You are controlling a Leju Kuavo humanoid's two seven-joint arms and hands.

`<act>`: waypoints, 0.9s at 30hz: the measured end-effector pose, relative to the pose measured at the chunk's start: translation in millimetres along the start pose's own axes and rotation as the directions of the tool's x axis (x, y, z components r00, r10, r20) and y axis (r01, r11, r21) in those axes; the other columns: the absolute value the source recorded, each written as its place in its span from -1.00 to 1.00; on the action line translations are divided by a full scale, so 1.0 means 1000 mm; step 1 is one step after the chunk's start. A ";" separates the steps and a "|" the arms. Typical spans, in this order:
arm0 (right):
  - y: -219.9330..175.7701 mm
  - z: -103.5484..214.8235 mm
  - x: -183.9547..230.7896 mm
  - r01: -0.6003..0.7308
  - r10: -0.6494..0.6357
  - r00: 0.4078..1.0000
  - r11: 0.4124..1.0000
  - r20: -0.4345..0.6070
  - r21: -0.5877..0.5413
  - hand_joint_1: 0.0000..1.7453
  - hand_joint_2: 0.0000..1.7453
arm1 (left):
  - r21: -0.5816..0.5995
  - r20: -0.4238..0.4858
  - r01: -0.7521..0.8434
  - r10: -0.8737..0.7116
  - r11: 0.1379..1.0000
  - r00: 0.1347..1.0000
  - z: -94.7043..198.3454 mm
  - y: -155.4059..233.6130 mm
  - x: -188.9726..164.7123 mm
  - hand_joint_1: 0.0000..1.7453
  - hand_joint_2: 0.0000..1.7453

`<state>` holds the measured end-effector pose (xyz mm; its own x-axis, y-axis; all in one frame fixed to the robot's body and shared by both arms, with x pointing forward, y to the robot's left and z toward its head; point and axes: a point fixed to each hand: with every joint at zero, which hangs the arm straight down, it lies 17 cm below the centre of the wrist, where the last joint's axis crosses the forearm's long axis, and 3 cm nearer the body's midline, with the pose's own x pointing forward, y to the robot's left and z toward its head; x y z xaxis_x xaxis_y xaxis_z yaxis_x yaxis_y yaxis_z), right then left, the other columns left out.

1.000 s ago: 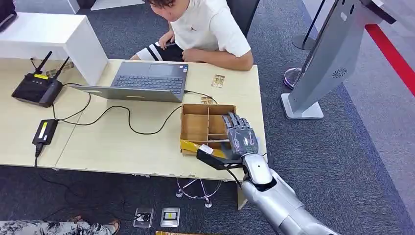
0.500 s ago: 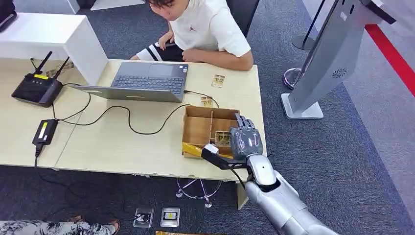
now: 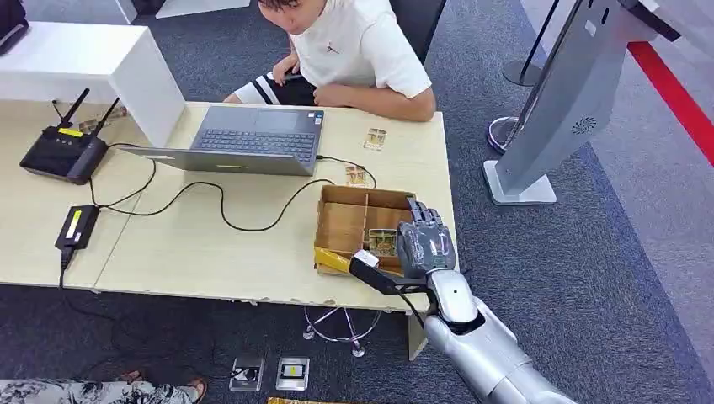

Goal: Pass the card to the sensor for recognition and then transmit it.

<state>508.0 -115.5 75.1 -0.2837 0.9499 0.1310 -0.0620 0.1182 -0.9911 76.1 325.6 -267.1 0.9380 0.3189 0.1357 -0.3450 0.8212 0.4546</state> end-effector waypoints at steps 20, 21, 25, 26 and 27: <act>-0.055 -0.004 -0.005 0.032 -0.034 0.999 0.985 -0.008 -0.170 -1.00 1.00 | 0.008 -0.004 -0.025 0.025 1.000 1.000 -0.001 0.003 0.000 -1.00 1.00; -0.057 -0.004 -0.006 0.035 -0.037 0.999 0.984 -0.008 -0.177 -1.00 1.00 | 0.007 -0.004 -0.025 0.025 1.000 1.000 -0.001 0.003 0.000 -1.00 1.00; -0.064 -0.003 -0.008 0.039 -0.042 0.999 0.980 -0.011 -0.197 -1.00 1.00 | 0.008 -0.005 -0.027 0.027 1.000 1.000 -0.001 0.003 0.000 -1.00 1.00; -0.067 -0.003 -0.009 0.042 -0.045 0.999 0.977 -0.010 -0.207 -1.00 1.00 | 0.009 -0.004 -0.027 0.027 1.000 1.000 -0.001 0.003 0.000 -1.00 1.00; -0.072 -0.003 -0.008 0.047 -0.050 0.999 0.974 -0.008 -0.224 -1.00 1.00 | 0.010 -0.003 -0.027 0.027 1.000 1.000 -0.001 0.003 0.000 -1.00 1.00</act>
<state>517.3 -131.0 145.5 -0.2730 0.9450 0.1802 0.1405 0.2244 -0.9643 74.9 328.6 -266.6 0.9282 0.3426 0.1452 -0.3699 0.8075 0.4595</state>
